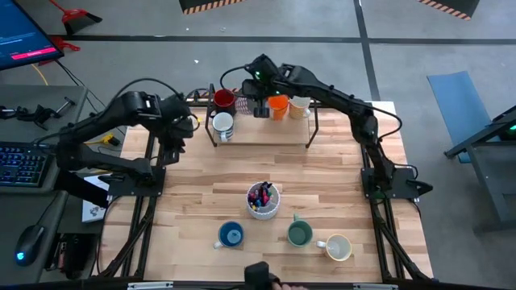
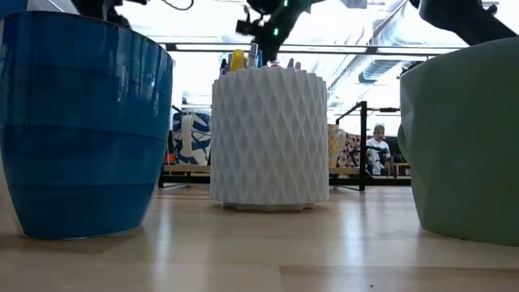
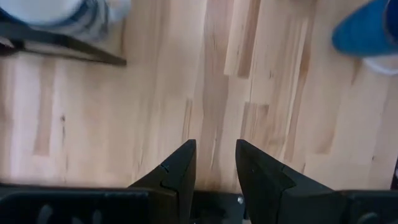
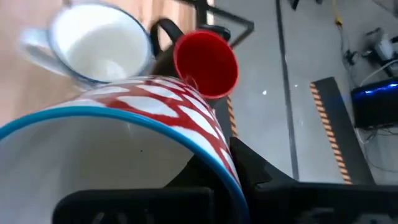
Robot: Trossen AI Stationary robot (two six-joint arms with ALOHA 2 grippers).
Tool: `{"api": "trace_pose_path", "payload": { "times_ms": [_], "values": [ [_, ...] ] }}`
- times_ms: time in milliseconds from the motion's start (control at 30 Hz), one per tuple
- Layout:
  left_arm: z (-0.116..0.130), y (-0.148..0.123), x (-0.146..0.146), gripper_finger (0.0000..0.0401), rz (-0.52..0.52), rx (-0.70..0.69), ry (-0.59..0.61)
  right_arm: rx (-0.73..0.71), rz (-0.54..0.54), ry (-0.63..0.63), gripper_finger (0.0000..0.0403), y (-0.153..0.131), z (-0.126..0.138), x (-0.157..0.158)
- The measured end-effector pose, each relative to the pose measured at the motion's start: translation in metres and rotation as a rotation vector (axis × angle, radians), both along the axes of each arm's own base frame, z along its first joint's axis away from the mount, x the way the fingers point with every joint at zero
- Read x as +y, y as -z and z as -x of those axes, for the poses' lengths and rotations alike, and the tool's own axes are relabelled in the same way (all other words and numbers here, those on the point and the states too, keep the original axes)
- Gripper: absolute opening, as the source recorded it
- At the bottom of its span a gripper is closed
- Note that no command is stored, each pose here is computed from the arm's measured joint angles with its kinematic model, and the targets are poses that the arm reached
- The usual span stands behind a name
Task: Place coffee mugs
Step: Put the red pattern mug on the shelf
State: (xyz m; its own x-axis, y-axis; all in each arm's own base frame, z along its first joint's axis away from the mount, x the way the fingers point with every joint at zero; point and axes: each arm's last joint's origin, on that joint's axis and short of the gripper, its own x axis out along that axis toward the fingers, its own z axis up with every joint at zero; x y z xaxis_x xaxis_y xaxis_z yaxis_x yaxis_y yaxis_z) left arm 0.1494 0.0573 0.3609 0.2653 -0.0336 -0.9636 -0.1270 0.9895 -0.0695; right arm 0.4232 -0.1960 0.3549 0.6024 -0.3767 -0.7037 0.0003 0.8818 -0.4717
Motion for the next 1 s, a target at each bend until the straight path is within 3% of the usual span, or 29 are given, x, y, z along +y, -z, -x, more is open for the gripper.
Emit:
{"api": "trace_pose_path", "payload": {
  "times_ms": [233,400,533,1000],
  "values": [
    [-0.001,0.016,0.0,0.0104,0.031,0.054,-0.042,0.097,-0.051,-0.015,0.0,0.031,0.005,-0.014],
    [-0.002,0.017,0.001,0.0104,0.033,0.054,-0.051,0.1,-0.13,-0.062,0.0,0.038,0.003,-0.008],
    [-0.004,0.017,0.001,0.0104,0.026,0.035,-0.051,0.2,-0.197,-0.077,0.0,0.048,0.006,0.002],
    [-0.004,0.017,0.001,0.0104,0.026,0.034,-0.05,0.435,-0.375,0.074,0.0,0.06,0.029,0.013]
  ]
}}
